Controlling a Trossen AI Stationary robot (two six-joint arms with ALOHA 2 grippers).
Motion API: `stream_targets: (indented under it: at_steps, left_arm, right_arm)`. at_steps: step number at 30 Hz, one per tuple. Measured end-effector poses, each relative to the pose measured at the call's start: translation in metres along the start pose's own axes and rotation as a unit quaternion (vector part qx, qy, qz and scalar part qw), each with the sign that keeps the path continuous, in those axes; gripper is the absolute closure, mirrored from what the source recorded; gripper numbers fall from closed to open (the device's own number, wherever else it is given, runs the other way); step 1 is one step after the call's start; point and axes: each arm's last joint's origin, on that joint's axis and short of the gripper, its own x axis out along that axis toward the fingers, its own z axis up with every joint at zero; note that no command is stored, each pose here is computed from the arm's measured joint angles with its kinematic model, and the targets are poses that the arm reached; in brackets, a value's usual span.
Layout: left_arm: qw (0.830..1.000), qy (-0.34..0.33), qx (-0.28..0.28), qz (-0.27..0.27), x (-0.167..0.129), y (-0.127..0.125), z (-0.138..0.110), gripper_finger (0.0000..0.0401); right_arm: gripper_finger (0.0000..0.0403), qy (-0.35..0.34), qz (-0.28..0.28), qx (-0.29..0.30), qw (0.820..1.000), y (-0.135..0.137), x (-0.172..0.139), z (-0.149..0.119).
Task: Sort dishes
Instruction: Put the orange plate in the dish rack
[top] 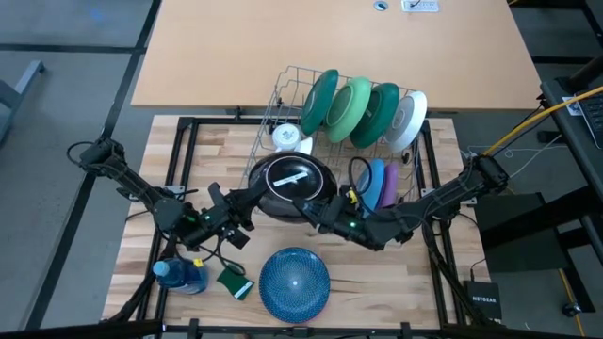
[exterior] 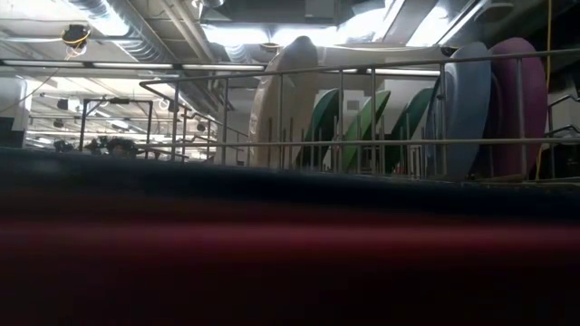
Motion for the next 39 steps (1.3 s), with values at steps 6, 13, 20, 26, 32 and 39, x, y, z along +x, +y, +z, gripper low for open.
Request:
stream_targets:
  at_steps: [6, 13, 20, 26, 32, 39]
  left_arm:
    - [1.000, -0.009, -0.010, 0.001, 0.0000, -0.0001, 0.0005, 0.0396]
    - [0.998, -0.013, -0.056, -0.002, 0.0000, -0.0013, 0.0008, 0.0395]
    - [0.996, -0.011, -0.092, -0.009, -0.0005, -0.0047, 0.0012, 0.0354]
    - [0.996, -0.011, -0.089, -0.009, -0.0005, -0.0049, 0.0013, 0.0335]
    - [0.997, -0.008, -0.076, -0.014, -0.0004, -0.0068, 0.0013, 0.0333]
    - [0.998, -0.003, -0.067, -0.021, -0.0005, -0.0086, 0.0013, 0.0332]
  right_arm:
    - [0.0311, 0.001, 0.005, -0.012, 1.000, 0.0023, -0.0003, 0.0007]
    - [0.0315, -0.002, 0.014, -0.044, 0.999, 0.0047, -0.0004, 0.0010]
    - [0.0319, 0.003, 0.010, -0.101, 0.995, 0.0031, -0.0007, 0.0004]
    - [0.0352, 0.005, 0.014, -0.112, 0.994, 0.0037, -0.0009, 0.0000]
    - [0.0357, 0.007, 0.014, -0.124, 0.992, 0.0029, -0.0007, -0.0004]
    - [0.0357, 0.011, 0.013, -0.134, 0.991, 0.0023, -0.0011, -0.0013]
